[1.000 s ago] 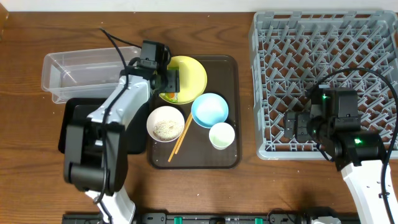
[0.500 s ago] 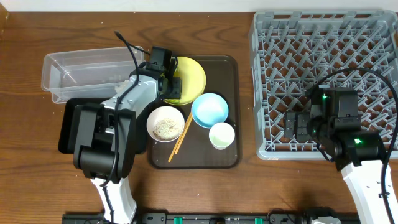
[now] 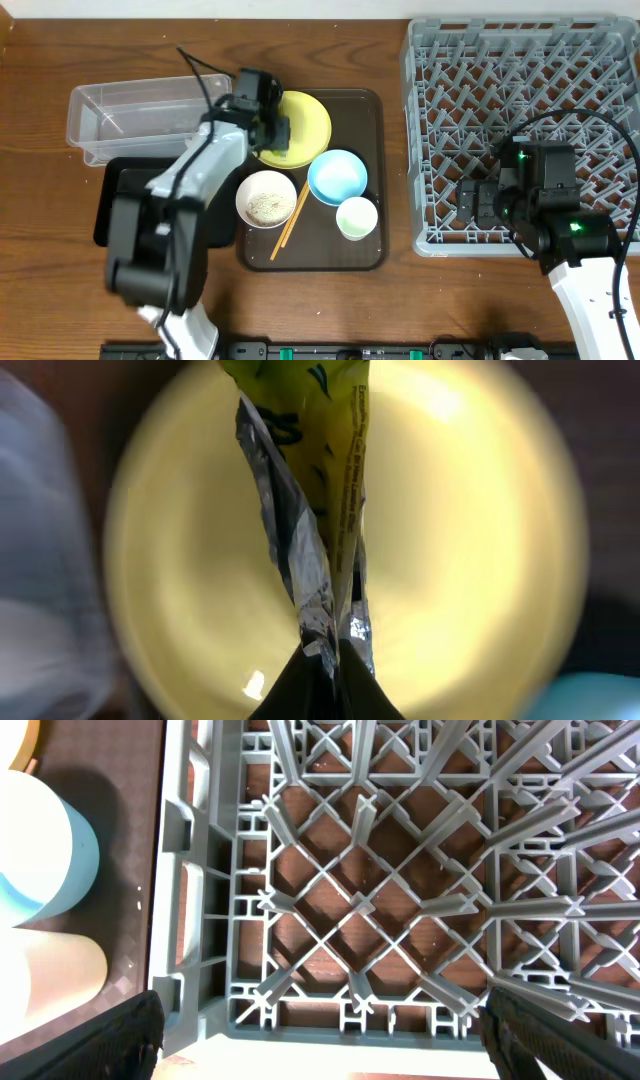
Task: Sort waste into correct bins and load items into the dishwasher rack
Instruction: 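Carry the wrapper left and release it into the clear bin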
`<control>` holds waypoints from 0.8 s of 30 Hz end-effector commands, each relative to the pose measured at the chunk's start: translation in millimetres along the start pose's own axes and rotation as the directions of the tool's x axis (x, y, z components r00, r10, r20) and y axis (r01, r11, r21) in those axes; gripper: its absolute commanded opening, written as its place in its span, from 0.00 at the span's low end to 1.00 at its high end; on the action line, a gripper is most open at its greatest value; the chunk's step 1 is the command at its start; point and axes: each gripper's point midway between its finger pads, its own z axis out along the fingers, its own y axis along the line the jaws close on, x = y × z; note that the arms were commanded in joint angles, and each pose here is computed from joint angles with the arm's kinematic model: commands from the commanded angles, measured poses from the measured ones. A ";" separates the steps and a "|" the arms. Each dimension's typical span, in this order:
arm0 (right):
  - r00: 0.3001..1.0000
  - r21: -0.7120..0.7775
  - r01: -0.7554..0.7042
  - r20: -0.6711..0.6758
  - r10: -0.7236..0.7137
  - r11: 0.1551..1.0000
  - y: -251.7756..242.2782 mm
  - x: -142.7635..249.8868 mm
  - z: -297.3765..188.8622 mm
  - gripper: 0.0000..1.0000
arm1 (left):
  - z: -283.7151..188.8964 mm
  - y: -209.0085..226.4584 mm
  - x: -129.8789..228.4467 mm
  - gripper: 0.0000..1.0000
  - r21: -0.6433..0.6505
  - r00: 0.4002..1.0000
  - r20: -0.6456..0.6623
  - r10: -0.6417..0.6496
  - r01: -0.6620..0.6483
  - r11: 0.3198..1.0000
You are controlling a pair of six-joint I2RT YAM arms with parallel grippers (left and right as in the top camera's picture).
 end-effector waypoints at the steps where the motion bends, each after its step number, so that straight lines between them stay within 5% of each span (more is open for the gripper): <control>1: 0.999 0.008 -0.021 0.026 0.021 1.000 -4.0 -8.0 -6.2 0.99 | -54.8 8.8 -36.3 0.08 -0.026 0.988 0.155 -0.007 0.011 1.000; 7: 0.999 0.008 -0.021 0.026 0.021 1.000 -4.0 -8.0 -6.2 0.99 | -98.3 81.2 -56.6 0.08 -0.150 0.925 0.300 -0.231 0.285 0.947; 12: 0.999 0.008 -0.021 0.027 0.021 1.000 -4.0 -8.1 -6.2 0.99 | -99.0 142.4 -47.1 0.09 -0.116 0.748 0.354 -0.562 0.631 0.767; 16: 0.999 0.008 -0.021 0.026 0.021 1.000 -4.0 -8.0 -6.2 0.99 | -90.6 171.9 -43.2 0.17 -0.084 0.625 0.380 -0.682 0.757 0.647; 20: 0.999 0.008 -0.022 0.026 0.021 1.000 -4.0 -8.0 -6.2 0.99 | -81.3 183.3 -45.9 0.35 -0.081 0.615 0.393 -0.684 0.764 0.640; 22: 0.999 0.008 -0.021 0.026 0.021 1.000 -4.0 -8.0 -6.2 0.99 | -81.5 183.6 -48.7 0.50 -0.089 0.643 0.397 -0.655 0.737 0.670; 24: 0.999 0.008 -0.021 0.026 0.021 1.000 -4.0 -7.9 -6.2 0.99 | -85.0 179.9 -52.2 0.55 -0.091 0.683 0.391 -0.616 0.695 0.713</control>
